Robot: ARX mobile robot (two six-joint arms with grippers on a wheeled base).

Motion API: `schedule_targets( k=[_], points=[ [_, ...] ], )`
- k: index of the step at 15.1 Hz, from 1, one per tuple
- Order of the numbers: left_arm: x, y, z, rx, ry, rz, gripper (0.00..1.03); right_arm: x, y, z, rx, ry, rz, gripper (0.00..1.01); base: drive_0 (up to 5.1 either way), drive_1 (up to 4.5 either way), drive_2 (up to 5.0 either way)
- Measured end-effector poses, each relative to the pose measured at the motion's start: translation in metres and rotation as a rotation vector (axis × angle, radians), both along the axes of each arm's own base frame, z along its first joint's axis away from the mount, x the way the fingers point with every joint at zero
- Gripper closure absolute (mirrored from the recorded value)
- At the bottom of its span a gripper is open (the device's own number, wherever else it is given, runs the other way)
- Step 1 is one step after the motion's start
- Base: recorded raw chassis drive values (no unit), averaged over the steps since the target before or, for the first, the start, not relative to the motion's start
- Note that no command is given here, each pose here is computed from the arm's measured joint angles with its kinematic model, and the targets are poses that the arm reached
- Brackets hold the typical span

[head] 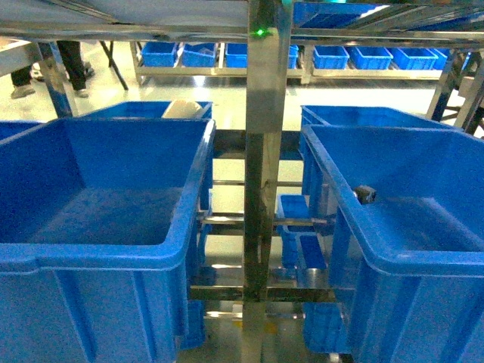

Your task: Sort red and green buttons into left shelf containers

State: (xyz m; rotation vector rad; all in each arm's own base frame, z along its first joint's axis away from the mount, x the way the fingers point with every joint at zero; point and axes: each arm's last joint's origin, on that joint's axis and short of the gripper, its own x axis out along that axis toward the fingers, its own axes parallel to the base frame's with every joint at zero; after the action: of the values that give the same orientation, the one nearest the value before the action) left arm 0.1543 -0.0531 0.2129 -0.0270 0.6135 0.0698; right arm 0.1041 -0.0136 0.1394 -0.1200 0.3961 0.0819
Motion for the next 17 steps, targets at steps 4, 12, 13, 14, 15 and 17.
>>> schedule_targets(
  k=[4,12,13,14,15,17],
  points=[
    [0.000,0.000,0.000,0.000,0.001,0.000,0.77,-0.002,0.002,0.005,-0.009,-0.047,0.016,0.03,0.0,0.00,0.0],
    [0.154,0.012,-0.022,0.020,0.247,-0.094,0.77,-0.002,0.002,0.003,-0.010,-0.026,0.003,0.03,0.0,0.00,0.0],
    [0.158,0.014,-0.026,0.027,0.253,-0.092,0.77,-0.002,0.002,0.003,-0.010,-0.026,0.003,0.03,0.0,0.00,0.0],
    [0.163,0.019,-0.033,0.029,0.280,-0.091,0.77,-0.002,0.002,0.003,-0.010,-0.026,0.003,0.03,0.0,0.00,0.0],
    [0.164,0.020,-0.034,0.030,0.284,-0.090,0.77,-0.002,0.002,0.003,-0.010,-0.026,0.003,0.03,0.0,0.00,0.0],
    [0.166,0.022,-0.036,0.032,0.289,-0.087,0.77,-0.002,0.002,0.003,-0.010,-0.026,0.003,0.03,0.0,0.00,0.0]
  ],
)
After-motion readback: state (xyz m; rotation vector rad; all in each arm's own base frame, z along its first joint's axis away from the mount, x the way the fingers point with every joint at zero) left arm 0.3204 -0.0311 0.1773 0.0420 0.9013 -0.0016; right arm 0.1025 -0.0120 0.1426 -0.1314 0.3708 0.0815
